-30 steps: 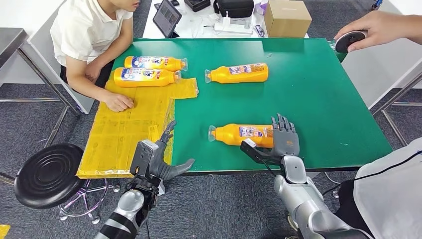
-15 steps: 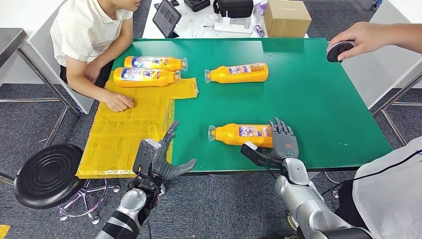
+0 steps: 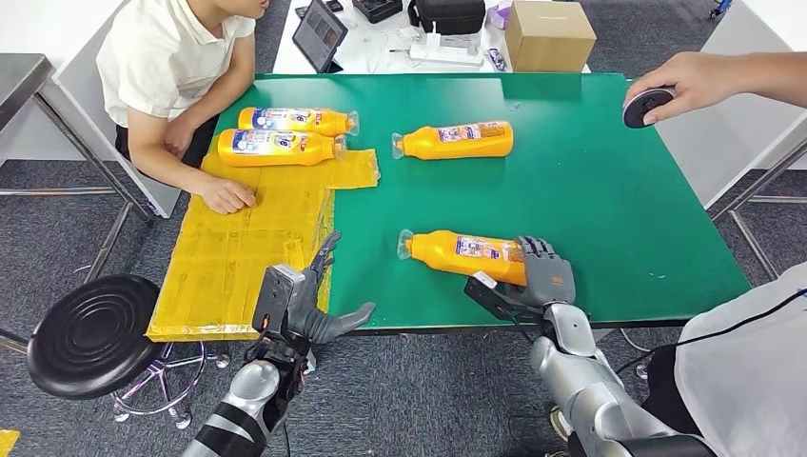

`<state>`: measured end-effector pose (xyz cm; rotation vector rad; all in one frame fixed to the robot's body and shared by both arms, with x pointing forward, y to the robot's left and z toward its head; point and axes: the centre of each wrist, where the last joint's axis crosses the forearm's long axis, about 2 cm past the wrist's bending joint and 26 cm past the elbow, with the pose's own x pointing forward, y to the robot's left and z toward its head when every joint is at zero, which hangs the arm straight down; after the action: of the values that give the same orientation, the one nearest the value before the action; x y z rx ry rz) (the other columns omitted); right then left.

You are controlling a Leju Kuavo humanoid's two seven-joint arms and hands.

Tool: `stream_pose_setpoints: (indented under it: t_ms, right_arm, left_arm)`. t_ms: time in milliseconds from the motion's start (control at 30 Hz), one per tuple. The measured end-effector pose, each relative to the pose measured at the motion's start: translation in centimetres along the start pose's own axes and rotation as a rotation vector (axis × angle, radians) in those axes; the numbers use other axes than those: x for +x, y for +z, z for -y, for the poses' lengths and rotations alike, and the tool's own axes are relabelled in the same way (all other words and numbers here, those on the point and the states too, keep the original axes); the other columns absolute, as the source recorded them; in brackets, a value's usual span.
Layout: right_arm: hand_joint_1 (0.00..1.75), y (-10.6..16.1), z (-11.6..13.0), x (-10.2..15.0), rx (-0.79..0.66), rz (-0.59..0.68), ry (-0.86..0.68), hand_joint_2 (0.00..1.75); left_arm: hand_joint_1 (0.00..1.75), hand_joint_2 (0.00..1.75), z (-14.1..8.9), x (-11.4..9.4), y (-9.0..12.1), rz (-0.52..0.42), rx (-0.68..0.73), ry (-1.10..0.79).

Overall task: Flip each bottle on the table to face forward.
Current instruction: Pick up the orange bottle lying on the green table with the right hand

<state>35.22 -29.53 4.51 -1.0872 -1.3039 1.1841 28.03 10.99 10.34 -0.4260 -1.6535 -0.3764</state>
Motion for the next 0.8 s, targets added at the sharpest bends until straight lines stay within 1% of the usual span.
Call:
stream_pose_setpoints:
  t_ms: [100,167,533,667,800]
  right_arm:
    - [1.71,0.0,0.0,0.0,0.006,0.001,-0.004,1.75]
    - [1.75,0.0,0.0,-0.1,0.005,0.006,-0.015,1.75]
    - [1.75,0.1,-0.1,-0.2,-0.001,0.02,-0.08,1.75]
    - [1.75,0.4,-0.5,0.2,-0.02,0.052,-0.233,1.75]
    - [1.75,0.9,-1.0,1.7,-0.064,0.079,-0.427,1.75]
  left_arm:
    - [0.0,1.75,0.0,0.0,0.0,0.001,0.0,0.0]
    - [0.0,1.75,0.0,0.0,-0.1,0.002,0.001,0.001]
    - [0.0,1.75,-0.1,0.0,0.0,0.005,0.015,0.009]
    - [0.0,1.75,0.0,0.1,0.4,0.022,0.03,0.035]
    - [0.0,1.75,0.2,0.1,1.1,0.036,0.04,0.09]
